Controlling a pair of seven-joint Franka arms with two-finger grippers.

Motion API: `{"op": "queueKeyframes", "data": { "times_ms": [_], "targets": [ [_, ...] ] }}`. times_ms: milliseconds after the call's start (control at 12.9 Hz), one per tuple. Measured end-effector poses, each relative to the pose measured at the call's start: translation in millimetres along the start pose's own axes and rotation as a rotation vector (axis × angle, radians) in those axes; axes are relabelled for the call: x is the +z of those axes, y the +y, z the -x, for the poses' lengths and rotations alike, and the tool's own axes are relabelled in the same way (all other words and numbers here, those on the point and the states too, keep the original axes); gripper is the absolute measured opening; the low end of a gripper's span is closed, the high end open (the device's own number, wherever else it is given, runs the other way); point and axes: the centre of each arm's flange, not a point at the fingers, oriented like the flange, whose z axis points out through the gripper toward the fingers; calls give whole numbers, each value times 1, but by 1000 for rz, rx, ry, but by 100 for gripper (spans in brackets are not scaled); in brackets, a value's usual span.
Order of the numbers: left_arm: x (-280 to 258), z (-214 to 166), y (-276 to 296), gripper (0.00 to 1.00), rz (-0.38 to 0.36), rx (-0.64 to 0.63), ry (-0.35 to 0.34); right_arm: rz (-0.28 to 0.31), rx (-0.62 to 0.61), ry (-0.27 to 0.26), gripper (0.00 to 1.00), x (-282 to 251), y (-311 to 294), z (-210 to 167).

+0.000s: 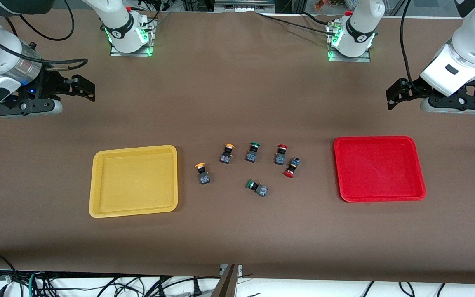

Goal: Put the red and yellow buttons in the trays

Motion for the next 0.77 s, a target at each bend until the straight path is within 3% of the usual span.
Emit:
{"op": "queueKeyframes", "data": {
  "times_ms": [773],
  "targets": [
    [1, 1, -3, 100, -1, -5, -10, -1, -1, 9, 100, -3, 0, 0]
  ]
}}
